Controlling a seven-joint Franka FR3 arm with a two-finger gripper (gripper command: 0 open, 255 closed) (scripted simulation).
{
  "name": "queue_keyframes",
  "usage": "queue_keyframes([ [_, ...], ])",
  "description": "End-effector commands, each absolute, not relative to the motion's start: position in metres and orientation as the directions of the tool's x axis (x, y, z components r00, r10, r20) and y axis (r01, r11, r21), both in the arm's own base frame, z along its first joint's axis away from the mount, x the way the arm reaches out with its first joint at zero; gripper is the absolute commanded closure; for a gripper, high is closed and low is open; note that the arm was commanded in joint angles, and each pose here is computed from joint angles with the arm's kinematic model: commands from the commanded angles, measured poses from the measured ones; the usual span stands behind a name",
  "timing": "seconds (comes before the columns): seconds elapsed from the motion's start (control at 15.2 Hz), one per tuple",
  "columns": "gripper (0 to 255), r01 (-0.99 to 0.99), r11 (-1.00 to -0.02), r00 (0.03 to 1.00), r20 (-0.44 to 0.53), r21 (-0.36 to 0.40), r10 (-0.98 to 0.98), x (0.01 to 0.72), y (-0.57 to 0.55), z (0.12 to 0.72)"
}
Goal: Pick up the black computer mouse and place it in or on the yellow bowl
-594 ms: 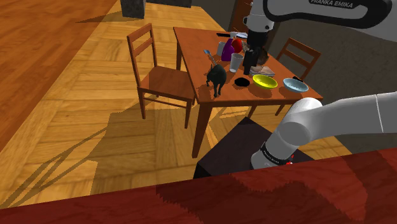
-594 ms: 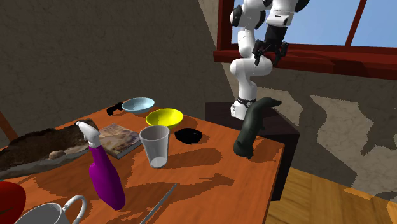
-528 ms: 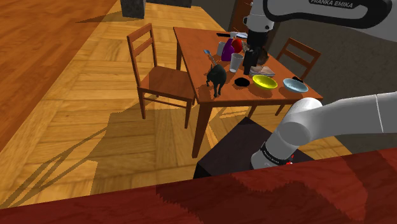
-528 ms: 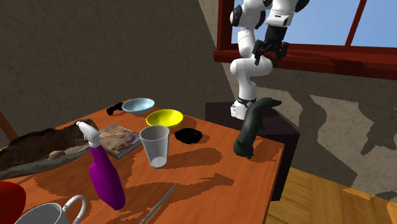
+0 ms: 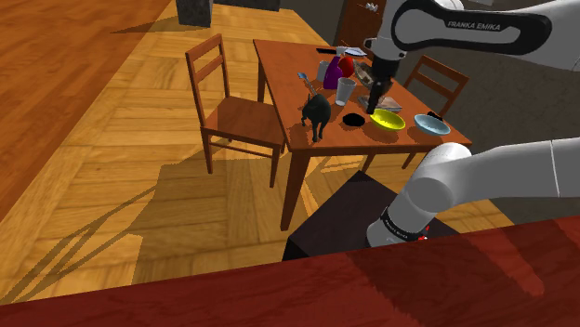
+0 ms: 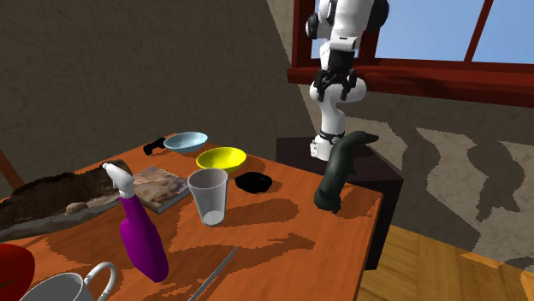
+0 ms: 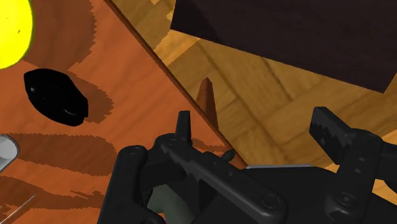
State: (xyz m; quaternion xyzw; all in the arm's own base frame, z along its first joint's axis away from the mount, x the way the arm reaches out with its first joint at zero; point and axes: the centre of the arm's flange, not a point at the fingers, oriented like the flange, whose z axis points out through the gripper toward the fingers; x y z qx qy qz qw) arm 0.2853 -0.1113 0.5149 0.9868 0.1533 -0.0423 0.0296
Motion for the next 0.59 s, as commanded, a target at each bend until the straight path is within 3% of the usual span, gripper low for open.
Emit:
queue_keyframes([
  [0.0, 0, 0.357, -0.933, 0.932, -0.079, 0.04, 0.353, 0.285, -0.136, 0.508],
  [0.53, 0, 0.535, -0.844, 0.844, -0.025, 0.019, 0.535, 0.302, -0.232, 0.46],
])
